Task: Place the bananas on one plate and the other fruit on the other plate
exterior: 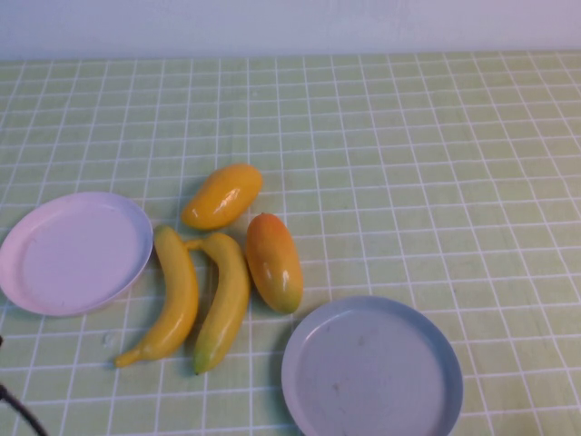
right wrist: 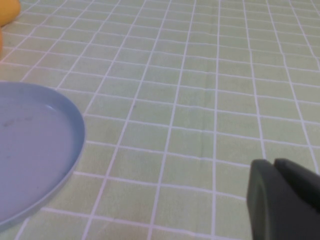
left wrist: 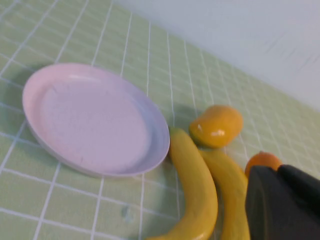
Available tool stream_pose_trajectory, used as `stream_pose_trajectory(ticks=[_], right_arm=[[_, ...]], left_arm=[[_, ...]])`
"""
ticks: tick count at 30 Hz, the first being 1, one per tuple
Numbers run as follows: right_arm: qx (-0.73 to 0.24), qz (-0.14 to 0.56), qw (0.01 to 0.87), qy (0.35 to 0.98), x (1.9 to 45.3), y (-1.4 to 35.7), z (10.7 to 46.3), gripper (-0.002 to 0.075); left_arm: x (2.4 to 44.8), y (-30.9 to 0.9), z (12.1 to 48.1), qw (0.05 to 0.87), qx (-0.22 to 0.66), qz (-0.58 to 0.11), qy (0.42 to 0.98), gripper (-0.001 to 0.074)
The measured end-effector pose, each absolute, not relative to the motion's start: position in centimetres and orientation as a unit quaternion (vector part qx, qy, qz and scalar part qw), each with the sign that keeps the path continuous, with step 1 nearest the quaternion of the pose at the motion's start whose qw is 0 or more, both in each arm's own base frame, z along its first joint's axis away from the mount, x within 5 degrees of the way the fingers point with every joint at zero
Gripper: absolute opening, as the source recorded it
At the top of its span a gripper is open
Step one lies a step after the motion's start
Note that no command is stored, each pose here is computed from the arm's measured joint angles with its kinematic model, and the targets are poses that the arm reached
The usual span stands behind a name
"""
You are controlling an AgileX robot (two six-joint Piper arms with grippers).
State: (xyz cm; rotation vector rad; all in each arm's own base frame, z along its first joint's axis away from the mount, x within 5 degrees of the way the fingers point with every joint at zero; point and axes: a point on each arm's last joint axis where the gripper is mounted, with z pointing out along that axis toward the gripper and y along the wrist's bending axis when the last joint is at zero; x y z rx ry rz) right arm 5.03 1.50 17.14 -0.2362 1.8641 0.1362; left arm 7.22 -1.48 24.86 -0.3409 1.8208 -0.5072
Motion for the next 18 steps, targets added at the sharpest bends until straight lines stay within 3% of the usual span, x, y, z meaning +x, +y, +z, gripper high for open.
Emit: stream_pose_trajectory(ticks=[6, 14, 18], right_arm=[[-0.101, 0.058, 0.588, 0.800, 5.0, 1.5, 17.1, -0.0017], [-0.101, 0.058, 0.588, 0.800, 5.0, 1.5, 17.1, -0.0017], [-0.101, 0.058, 0.588, 0.800, 5.0, 1.5, 17.1, -0.0017]], left_arm=[[11.9, -2.5, 28.6, 0.433, -0.053, -0.166, 0.884, -0.0002], [19.8, -3.6, 30.4, 0.349, 0.025, -0.154, 0.924, -0.0002], [23.6, -6.8, 30.7, 0.321, 0.084, -0.173, 0.927, -0.0002]])
